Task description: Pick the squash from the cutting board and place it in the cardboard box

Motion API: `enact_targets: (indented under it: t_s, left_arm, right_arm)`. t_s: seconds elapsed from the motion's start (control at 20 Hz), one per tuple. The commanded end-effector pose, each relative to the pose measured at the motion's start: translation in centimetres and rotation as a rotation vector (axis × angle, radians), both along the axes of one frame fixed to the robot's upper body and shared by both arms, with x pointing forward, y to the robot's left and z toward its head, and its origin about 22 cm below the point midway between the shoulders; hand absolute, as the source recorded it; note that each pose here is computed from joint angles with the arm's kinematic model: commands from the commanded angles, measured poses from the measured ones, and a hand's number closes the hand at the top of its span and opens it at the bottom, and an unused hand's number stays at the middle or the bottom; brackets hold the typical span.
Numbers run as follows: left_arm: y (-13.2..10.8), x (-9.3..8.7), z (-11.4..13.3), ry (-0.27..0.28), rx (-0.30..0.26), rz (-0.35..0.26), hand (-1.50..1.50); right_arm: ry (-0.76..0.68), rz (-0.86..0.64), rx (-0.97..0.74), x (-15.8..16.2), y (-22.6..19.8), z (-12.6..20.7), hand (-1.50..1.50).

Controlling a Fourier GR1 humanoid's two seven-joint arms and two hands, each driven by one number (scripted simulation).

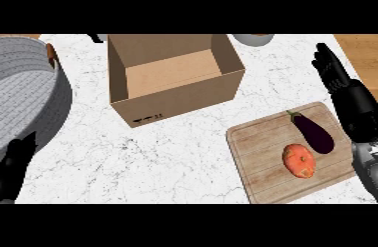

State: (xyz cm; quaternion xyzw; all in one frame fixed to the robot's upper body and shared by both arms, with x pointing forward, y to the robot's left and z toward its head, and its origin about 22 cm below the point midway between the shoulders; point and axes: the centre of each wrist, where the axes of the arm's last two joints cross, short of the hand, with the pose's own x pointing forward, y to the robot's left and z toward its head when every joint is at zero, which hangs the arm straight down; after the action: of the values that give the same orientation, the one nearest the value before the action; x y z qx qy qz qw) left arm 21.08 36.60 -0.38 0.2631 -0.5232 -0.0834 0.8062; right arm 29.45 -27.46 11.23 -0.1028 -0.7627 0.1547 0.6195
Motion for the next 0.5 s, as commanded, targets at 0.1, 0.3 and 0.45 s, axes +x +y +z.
enact_targets:
  t_s: [0.1,0.3,0.45]
  left_arm:
    - [-0.5,2.1,2.2,-0.166,0.061,-0.023,0.0]
    - [-0.3,2.3,2.5,-0.174,0.083,-0.032,0.0]
    - [-0.5,3.2,3.4,-0.241,0.086,-0.03,0.0]
  right_arm:
    - [0.065,0.222,0.164,-1.2,-3.3,-2.5,-1.5]
    - [-0.106,0.451,-0.372,-1.2,-3.2,3.4,-1.5]
    - [0.072,0.575,-0.371,-4.7,-6.9,-5.0,-1.5]
